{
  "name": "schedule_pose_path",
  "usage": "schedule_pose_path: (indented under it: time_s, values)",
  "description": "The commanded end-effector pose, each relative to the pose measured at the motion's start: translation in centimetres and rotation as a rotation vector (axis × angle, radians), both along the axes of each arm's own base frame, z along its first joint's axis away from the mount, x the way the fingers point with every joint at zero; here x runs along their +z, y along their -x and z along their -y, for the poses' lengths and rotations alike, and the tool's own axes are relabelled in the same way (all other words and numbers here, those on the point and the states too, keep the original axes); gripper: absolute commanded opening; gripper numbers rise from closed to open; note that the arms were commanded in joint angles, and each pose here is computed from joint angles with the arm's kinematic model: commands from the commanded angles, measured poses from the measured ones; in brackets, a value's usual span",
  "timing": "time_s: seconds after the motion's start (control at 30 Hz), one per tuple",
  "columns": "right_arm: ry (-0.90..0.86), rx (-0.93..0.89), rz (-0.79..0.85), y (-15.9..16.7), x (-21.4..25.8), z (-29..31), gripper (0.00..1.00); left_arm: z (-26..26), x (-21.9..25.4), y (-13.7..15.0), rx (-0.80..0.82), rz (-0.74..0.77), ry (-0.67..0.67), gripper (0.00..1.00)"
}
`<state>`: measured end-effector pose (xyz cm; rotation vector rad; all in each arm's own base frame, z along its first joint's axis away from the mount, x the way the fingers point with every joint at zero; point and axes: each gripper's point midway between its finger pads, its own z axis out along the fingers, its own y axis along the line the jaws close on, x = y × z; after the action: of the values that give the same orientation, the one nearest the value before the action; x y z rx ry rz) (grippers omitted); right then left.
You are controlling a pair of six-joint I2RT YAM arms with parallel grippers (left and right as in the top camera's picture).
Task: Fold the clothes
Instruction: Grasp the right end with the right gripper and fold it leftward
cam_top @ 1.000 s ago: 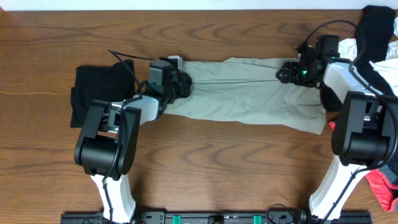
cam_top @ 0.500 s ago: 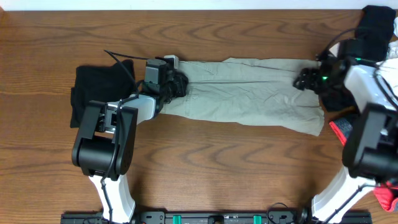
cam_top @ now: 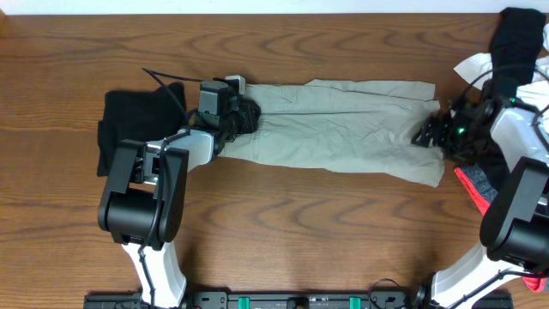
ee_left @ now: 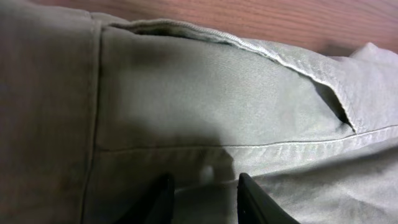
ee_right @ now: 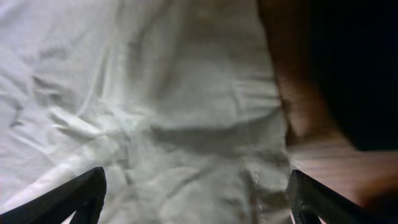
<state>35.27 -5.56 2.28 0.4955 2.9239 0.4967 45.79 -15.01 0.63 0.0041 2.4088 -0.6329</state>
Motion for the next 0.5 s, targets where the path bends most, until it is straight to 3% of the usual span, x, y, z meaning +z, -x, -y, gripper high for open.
schedule_pose_path:
  time_s: [0.0,0.17,0.47]
  values:
    - [-0.067,-0.009,-0.008,0.6,-1.1,-1.3,0.92,-2.3,-3.5,1.6,0.064,-0.102,-0.073,0.35]
    - [-0.065,-0.048,0.015,0.5,-2.4,-1.3,0.99,-2.4,-3.5,1.8,0.064,-0.108,-0.074,0.35]
    - [-0.14,-0.031,0.156,-1.4,-3.4,-3.9,0.99,-2.0,-3.5,1.9,0.049,-0.111,-0.056,0.36]
